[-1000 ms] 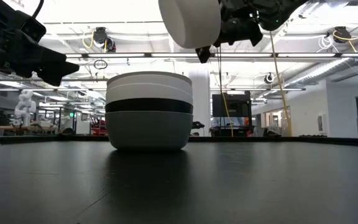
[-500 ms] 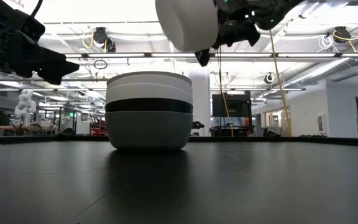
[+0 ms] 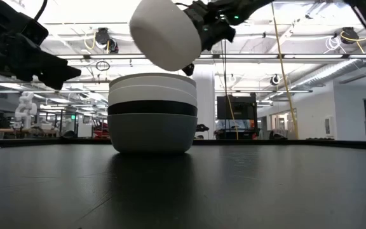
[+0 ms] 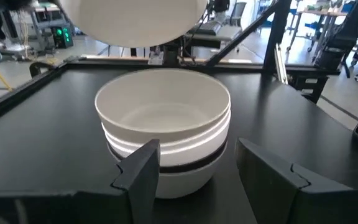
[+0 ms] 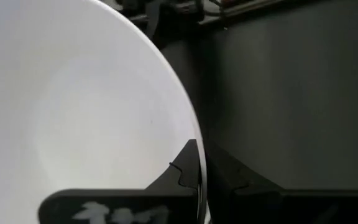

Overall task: Nest bowls inside each other
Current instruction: Stack the white bowl on the gray bowl

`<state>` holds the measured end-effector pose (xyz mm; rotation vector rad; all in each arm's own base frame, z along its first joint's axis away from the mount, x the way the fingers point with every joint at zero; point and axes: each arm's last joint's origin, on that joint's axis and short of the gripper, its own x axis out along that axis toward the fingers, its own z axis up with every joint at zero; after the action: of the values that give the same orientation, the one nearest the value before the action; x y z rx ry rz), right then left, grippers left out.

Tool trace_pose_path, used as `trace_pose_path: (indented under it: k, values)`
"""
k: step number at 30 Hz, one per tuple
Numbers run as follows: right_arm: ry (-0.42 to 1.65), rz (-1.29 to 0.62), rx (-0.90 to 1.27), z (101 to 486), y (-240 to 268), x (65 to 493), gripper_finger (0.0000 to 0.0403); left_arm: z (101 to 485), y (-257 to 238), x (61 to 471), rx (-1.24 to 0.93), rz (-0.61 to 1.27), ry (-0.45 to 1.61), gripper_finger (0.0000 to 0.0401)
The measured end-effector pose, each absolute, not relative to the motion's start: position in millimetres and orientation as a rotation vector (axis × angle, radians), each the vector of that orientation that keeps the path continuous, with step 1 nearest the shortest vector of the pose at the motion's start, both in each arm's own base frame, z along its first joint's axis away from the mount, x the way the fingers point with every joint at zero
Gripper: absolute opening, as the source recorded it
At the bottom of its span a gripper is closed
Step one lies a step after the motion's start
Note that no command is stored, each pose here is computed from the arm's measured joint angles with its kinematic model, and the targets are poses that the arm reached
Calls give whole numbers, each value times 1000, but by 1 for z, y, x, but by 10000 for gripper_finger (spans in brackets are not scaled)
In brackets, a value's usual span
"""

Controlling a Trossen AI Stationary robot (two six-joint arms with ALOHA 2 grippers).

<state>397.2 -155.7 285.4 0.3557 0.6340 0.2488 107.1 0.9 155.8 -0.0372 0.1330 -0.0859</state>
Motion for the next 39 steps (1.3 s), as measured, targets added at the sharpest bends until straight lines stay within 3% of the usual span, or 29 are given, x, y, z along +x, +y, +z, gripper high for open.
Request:
trace_pose_path:
  k: [17,39]
  values:
    - [825,224,392,268,-146,427,0,153,1,109,-39,-85,169,211]
    - [1069,92,347,236,-114,434,0,153,1,109,-40,-92,168,211]
